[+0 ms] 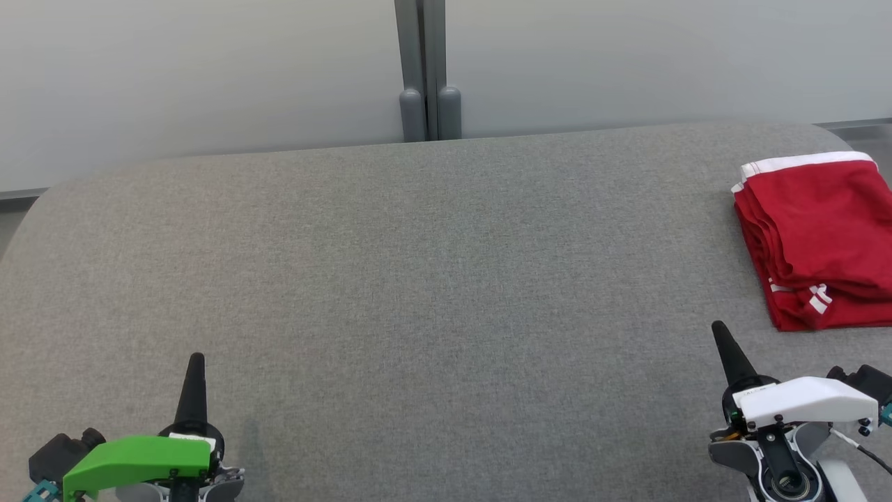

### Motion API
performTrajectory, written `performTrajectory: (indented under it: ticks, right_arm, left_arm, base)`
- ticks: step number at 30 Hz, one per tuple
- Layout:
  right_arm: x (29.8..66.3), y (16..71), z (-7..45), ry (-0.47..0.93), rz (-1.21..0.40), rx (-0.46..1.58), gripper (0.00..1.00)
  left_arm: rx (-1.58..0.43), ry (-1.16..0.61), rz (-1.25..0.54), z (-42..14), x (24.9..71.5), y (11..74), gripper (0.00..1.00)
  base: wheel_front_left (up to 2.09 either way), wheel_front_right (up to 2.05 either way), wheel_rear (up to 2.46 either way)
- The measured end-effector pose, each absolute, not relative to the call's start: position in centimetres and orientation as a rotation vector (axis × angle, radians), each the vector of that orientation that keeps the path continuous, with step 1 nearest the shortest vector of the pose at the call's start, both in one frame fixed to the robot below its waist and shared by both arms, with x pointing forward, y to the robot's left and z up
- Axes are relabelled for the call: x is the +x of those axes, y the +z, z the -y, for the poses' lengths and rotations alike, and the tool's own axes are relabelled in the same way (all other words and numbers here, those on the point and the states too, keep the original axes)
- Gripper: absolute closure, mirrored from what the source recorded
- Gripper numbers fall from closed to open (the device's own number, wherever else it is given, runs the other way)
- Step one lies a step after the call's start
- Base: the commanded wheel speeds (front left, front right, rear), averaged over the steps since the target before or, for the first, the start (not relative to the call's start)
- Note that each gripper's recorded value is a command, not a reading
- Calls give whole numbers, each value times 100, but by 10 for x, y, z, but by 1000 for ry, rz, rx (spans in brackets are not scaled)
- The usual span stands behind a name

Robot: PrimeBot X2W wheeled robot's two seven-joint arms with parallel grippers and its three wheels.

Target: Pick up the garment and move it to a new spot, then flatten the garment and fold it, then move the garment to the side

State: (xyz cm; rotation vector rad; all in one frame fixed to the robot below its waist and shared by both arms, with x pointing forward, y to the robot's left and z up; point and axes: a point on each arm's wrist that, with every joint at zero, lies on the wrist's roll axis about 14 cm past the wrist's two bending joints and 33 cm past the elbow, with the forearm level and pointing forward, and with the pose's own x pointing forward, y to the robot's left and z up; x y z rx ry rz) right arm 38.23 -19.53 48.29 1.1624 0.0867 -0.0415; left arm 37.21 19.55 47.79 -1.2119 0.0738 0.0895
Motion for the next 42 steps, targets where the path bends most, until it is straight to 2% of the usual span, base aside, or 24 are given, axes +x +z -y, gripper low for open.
performTrajectory:
  ticks: [42]
  right_arm:
    - [387, 501, 199, -16, -20, 1510, 100]
  left_arm:
    - [-1522, 27, -24, -198, 385, 499, 100]
  base:
    - [0, 0, 0]
